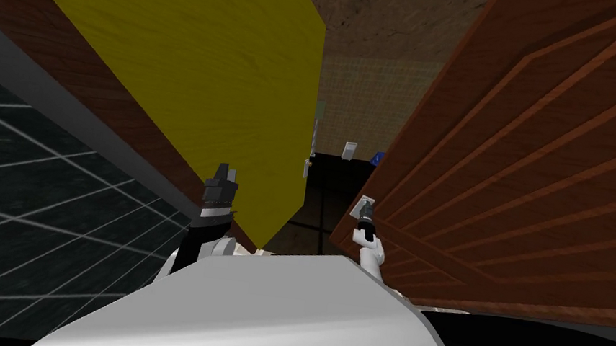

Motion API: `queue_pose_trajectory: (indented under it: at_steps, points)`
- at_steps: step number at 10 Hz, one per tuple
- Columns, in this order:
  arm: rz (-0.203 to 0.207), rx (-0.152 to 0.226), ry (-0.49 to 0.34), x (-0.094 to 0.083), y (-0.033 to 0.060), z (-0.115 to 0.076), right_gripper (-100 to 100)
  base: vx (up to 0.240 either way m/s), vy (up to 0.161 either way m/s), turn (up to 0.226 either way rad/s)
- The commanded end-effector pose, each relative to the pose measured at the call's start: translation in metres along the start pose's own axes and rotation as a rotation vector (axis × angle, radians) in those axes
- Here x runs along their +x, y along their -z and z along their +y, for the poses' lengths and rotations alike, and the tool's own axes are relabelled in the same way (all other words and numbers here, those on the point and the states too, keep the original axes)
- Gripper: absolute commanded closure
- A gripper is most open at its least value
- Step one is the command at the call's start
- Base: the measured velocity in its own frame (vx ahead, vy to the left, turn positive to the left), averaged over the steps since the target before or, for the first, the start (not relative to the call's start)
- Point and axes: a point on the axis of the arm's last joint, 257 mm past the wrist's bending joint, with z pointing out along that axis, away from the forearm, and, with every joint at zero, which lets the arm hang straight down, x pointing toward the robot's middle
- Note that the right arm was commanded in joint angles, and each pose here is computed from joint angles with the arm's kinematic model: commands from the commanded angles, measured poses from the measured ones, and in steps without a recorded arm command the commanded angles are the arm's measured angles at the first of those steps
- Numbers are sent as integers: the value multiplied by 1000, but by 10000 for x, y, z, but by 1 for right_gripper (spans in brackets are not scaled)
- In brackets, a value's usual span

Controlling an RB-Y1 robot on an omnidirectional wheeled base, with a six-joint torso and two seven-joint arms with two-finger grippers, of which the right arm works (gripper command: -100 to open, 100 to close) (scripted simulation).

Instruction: Push the door open

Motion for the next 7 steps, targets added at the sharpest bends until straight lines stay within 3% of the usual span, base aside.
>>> queue_pose_trajectory:
  at_steps: [1, 5, 6, 7]
  points:
    - [-35, -23, 13, -197, -50, 95, 100, 83, -94, 36]
    - [-81, -38, 19, -370, -80, 168, 100, 67, -89, -3]
    - [-116, -47, 23, -499, -95, 216, 100, 40, -95, 44]
    - [-99, -33, 18, -446, -49, 155, -100, -20, 59, 7]
